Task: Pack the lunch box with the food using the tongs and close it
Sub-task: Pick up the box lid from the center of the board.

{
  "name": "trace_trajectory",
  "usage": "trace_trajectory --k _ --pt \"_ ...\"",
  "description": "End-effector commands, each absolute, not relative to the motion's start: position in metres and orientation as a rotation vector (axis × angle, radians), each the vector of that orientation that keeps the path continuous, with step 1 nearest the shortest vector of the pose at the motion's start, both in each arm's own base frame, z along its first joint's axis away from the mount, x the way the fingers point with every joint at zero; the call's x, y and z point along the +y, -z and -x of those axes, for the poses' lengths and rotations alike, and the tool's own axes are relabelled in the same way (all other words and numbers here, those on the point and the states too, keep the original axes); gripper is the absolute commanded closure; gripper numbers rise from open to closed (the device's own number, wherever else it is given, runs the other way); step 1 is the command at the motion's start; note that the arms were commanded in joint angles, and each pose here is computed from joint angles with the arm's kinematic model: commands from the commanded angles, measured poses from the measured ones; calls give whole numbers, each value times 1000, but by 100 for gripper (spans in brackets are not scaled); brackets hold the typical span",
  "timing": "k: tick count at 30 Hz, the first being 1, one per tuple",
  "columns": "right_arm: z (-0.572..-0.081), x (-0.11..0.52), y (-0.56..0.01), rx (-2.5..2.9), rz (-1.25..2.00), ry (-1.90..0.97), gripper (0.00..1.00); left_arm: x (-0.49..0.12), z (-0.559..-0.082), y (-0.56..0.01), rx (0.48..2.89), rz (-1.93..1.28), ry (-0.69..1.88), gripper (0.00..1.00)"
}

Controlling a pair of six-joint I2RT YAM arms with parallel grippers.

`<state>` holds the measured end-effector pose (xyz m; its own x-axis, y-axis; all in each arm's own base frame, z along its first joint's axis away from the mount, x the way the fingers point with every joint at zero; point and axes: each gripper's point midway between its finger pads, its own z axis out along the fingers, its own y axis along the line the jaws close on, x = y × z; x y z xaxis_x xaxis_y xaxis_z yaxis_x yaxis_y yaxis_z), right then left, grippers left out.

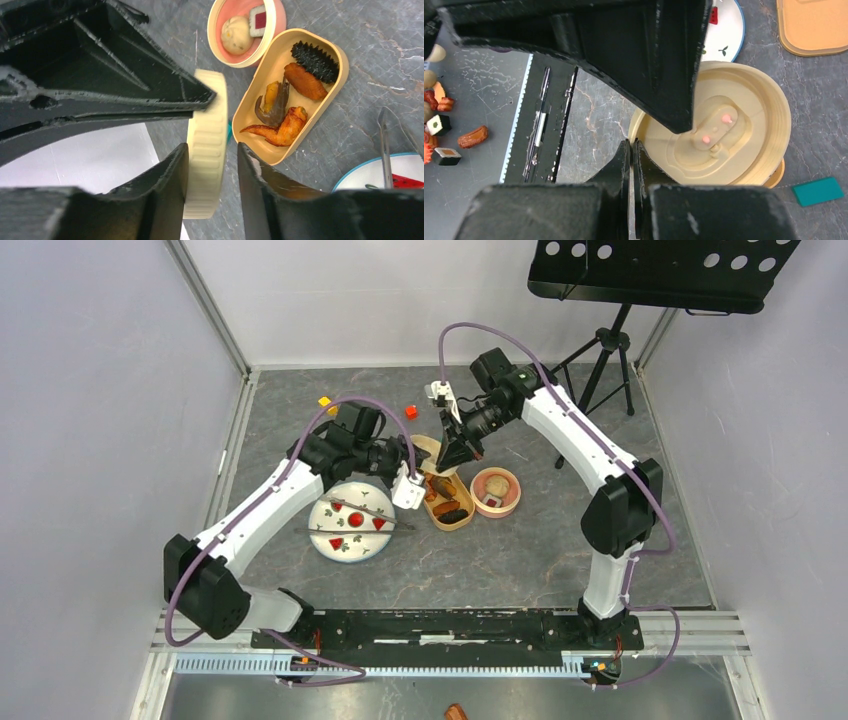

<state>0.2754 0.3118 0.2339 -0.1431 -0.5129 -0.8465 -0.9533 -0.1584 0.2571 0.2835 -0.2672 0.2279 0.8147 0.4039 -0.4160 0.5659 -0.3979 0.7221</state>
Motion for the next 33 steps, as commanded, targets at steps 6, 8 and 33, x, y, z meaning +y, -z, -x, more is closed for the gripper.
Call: trace_trajectory --k 6,8,33 --pt "-294 319 -271 1613 1554 -1263 57 -268 -314 -260 918 -1830 170 90" --pt "-320 312 -288 1628 1428 -1246 45 -266 -323 -268 1032 -1721 215 97" --pt "-379 285 -374 1294 1071 -758 32 -238 -380 -363 1541 -589 1116 98"
